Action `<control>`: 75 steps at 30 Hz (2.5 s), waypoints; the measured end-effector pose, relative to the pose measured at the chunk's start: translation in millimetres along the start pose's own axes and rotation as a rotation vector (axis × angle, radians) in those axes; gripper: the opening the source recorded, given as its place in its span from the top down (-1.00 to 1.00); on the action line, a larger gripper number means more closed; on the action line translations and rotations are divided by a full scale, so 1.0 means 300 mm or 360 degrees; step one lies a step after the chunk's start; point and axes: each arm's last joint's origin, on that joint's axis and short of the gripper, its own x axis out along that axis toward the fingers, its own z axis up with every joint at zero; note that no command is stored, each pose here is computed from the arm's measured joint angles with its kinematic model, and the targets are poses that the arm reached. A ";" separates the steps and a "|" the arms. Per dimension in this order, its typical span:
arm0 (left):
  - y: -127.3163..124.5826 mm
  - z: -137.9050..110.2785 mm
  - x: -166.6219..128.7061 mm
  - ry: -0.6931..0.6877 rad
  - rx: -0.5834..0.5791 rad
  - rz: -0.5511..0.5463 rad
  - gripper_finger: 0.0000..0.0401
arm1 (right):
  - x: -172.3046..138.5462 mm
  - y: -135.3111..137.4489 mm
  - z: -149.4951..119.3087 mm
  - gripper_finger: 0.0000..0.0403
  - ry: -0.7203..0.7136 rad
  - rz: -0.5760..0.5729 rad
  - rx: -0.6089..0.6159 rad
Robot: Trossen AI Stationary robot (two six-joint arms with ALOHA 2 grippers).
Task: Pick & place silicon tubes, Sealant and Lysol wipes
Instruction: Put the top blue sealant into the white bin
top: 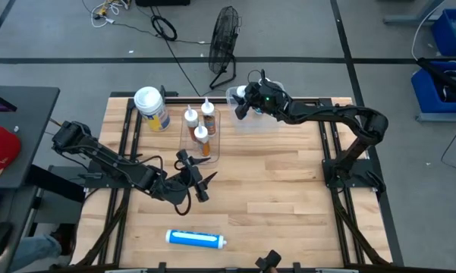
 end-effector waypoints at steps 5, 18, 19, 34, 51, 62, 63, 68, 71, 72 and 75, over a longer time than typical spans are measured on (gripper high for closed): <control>0.000 -0.002 0.000 0.0004 0.0007 0.0000 -0.27 | -0.001 0.000 0.004 -0.07 -0.0009 -0.0001 -0.0006; 0.007 -0.005 0.009 0.0020 0.0012 0.0018 -0.27 | -0.089 0.064 0.072 -0.07 -0.0058 0.0010 -0.0037; 0.008 -0.006 0.010 0.0023 0.0013 0.0021 -0.27 | -0.091 0.071 0.068 -0.07 -0.0038 -0.0009 -0.0047; 0.009 -0.007 0.010 0.0028 0.0018 0.0022 -0.27 | -0.093 0.070 0.007 -0.06 -0.0006 -0.0453 0.0292; 0.012 -0.007 0.014 0.0032 0.0026 0.0029 -0.27 | -0.073 0.079 -0.075 -0.08 -0.0124 -0.0541 0.0410; 0.016 -0.013 0.018 0.0053 0.0035 0.0040 -0.27 | 0.017 0.092 -0.051 -0.08 -0.0038 -0.0565 0.0314; 0.016 -0.013 0.018 0.0053 0.0029 0.0041 -0.27 | 0.026 0.092 -0.052 -0.08 -0.0020 -0.0573 0.0303; 0.017 -0.017 0.018 0.0065 0.0034 0.0043 -0.27 | 0.074 0.097 -0.069 -0.08 0.0029 -0.0590 0.0275; 0.017 -0.017 0.018 0.0066 0.0037 0.0043 -0.27 | 0.089 0.090 -0.080 -0.08 0.0049 -0.0593 0.0277; 0.017 -0.018 0.018 0.0067 0.0038 0.0043 -0.27 | 0.093 0.087 -0.085 -0.08 0.0054 -0.0598 0.0281; 0.017 -0.018 0.018 0.0069 0.0041 0.0043 -0.27 | 0.097 0.078 -0.088 -0.08 0.0063 -0.0611 0.0301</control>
